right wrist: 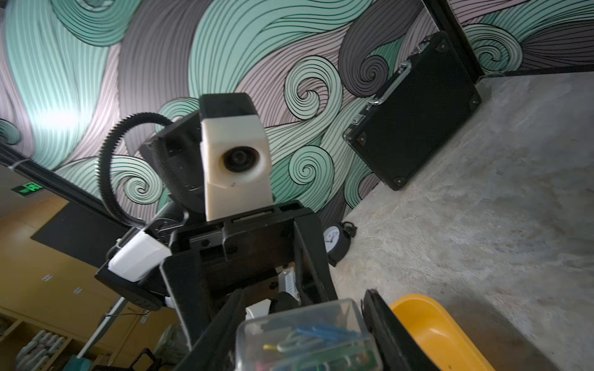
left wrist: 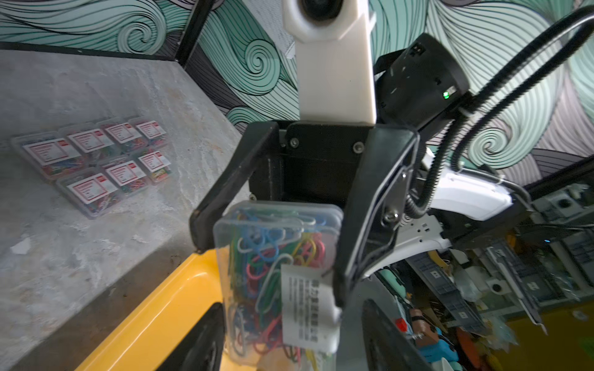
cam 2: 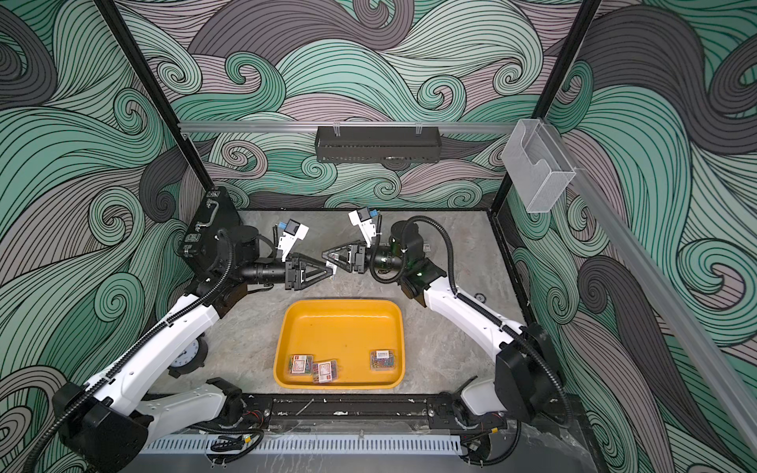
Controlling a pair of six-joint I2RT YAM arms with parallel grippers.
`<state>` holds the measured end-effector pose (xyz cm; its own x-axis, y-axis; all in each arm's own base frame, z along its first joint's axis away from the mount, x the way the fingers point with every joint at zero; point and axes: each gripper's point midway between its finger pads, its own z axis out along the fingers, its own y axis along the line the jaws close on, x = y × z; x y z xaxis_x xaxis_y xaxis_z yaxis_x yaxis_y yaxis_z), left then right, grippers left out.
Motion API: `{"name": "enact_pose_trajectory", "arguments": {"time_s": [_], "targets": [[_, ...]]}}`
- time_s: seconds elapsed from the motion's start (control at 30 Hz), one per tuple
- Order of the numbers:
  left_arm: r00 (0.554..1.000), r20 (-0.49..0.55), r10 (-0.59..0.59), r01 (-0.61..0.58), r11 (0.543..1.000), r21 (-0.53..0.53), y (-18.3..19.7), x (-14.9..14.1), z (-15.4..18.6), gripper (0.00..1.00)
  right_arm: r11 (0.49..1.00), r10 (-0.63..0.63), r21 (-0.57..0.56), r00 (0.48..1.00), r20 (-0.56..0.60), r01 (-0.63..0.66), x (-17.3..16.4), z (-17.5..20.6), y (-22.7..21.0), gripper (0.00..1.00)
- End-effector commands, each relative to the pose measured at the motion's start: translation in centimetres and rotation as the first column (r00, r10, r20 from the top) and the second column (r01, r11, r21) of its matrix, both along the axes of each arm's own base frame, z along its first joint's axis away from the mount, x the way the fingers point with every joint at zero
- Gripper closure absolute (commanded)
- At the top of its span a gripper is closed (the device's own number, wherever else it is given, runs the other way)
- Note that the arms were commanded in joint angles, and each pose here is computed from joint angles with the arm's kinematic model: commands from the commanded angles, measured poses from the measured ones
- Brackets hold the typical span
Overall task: Take the paper clips out of the storage box
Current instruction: Pick up the boxed paper clips from the storage box, then place the boxed paper clips in the storage box.
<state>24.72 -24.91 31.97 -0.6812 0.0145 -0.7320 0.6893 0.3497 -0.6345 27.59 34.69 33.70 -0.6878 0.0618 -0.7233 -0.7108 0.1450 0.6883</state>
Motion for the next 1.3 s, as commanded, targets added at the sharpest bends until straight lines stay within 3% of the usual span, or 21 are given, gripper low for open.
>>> {"name": "enact_pose_trajectory", "arguments": {"time_s": [0.0, 0.1, 0.23, 0.33, 0.57, 0.9, 1.27], "targets": [[0.985, -0.004, 0.173, -0.170, 0.973, 0.153, 2.5, 1.2, -2.0, 0.32, 0.990, -0.092, -0.106, 0.996, 0.013, 0.093, 1.5, -1.5, -0.5, 0.52], [0.944, -0.016, 0.330, -0.315, 0.912, 0.262, 4.8, 2.6, -3.9, 0.30, 0.966, -0.151, -0.216, 0.988, -0.017, 0.144, 2.4, -4.3, -0.9, 0.54], [0.856, -0.004, 0.517, -0.467, 0.777, 0.422, 8.2, 4.3, -6.8, 0.30, 0.900, -0.218, -0.393, 0.975, -0.037, 0.186, 2.8, -9.0, -1.7, 0.56], [0.823, -0.011, 0.568, -0.488, 0.717, 0.499, 9.4, 4.7, -8.4, 0.30, 0.840, -0.236, -0.512, 0.971, -0.047, 0.180, 2.1, -12.4, -2.1, 0.57], [0.814, -0.047, 0.579, -0.471, 0.706, 0.529, 9.2, 5.2, -9.6, 0.30, 0.659, -0.266, -0.730, 0.964, -0.006, 0.178, -0.5, -18.4, -2.8, 0.58], [0.810, -0.036, 0.585, -0.479, 0.696, 0.534, 9.5, 5.1, -9.9, 0.30, 0.443, -0.223, -0.888, 0.974, 0.025, 0.124, -4.8, -24.9, -1.7, 0.59], [0.815, -0.041, 0.578, -0.471, 0.702, 0.534, 9.6, 4.4, -10.2, 0.30, 0.325, -0.117, -0.941, 0.991, 0.062, 0.097, -6.2, -28.1, 1.1, 0.56]]}}
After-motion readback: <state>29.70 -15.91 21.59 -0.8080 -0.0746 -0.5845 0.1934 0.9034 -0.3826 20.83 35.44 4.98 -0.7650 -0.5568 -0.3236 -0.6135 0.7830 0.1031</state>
